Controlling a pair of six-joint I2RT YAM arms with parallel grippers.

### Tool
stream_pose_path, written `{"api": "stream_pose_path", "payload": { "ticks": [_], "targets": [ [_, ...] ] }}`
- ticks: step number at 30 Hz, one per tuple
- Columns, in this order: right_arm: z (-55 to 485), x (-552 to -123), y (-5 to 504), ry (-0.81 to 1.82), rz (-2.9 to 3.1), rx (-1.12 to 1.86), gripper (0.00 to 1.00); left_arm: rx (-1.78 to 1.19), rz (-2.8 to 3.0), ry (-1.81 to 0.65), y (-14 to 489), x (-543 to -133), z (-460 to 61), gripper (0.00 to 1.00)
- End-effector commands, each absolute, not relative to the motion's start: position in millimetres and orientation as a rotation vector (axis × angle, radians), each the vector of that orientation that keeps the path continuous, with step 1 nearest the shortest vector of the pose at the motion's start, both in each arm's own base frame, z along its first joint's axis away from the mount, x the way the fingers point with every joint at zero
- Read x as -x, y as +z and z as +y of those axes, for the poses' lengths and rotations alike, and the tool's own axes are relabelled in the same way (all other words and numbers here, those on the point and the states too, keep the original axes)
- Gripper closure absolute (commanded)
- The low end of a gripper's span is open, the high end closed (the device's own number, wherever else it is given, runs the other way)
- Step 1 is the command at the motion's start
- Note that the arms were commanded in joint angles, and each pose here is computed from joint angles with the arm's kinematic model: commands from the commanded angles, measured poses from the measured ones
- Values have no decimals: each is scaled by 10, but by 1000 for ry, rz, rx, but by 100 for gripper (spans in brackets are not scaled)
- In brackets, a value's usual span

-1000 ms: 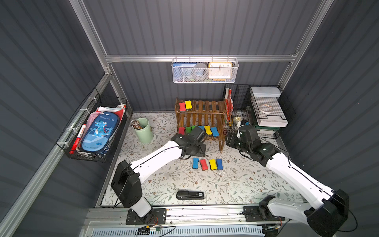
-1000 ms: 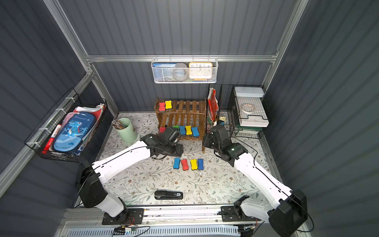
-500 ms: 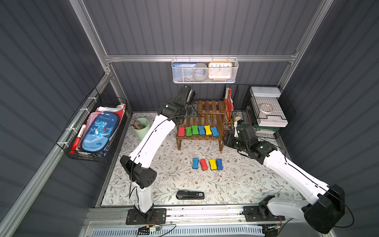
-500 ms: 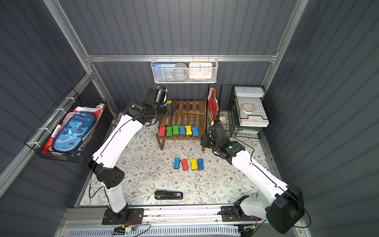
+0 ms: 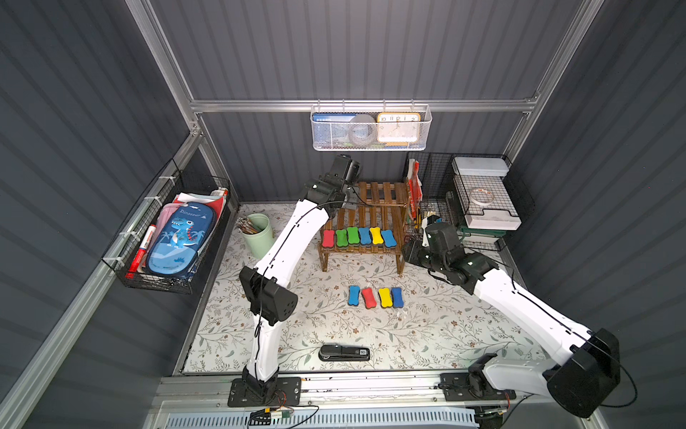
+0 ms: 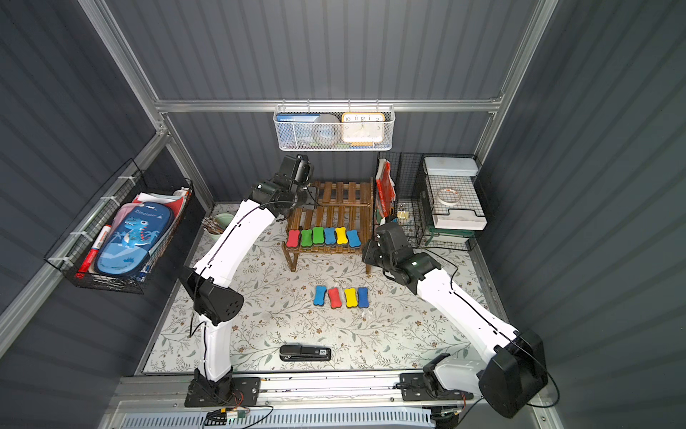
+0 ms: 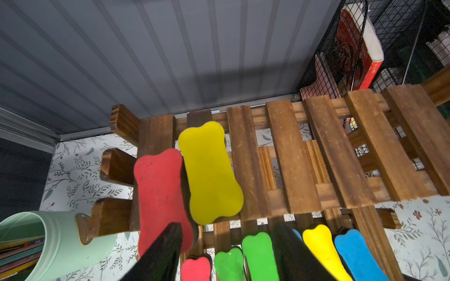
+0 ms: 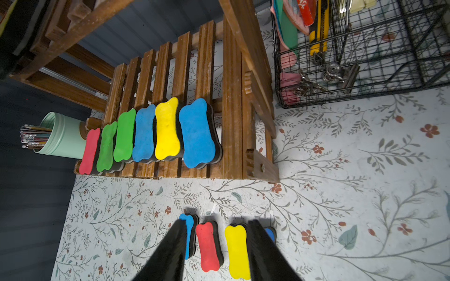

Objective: Remove the whiteboard erasers from the shelf
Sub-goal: Pick up the whiteboard eraser from the shelf.

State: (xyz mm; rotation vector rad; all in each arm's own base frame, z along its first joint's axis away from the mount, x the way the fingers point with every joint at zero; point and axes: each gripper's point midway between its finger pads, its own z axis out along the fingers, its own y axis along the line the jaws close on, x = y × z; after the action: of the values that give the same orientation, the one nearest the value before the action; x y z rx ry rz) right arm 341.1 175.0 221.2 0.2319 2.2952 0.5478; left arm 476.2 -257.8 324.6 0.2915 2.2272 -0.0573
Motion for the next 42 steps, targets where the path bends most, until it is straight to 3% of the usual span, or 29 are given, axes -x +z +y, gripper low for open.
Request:
{"api": "stream_pose_path", "payload": {
  "ticks": [1, 22, 42],
  "targets": [
    [1713, -3443, 2268, 521, 2285, -228, 55, -295, 2206, -1, 3289, -4823, -2526, 36],
    [1702, -3466, 2224, 516, 2288, -246, 55, -270, 2190, -135, 3290, -4953, -2618, 39],
    [1683, -3471, 2191, 507, 2294, -256, 55, -280, 2204, 13, 3178, -5055, -2485, 39]
  ]
}}
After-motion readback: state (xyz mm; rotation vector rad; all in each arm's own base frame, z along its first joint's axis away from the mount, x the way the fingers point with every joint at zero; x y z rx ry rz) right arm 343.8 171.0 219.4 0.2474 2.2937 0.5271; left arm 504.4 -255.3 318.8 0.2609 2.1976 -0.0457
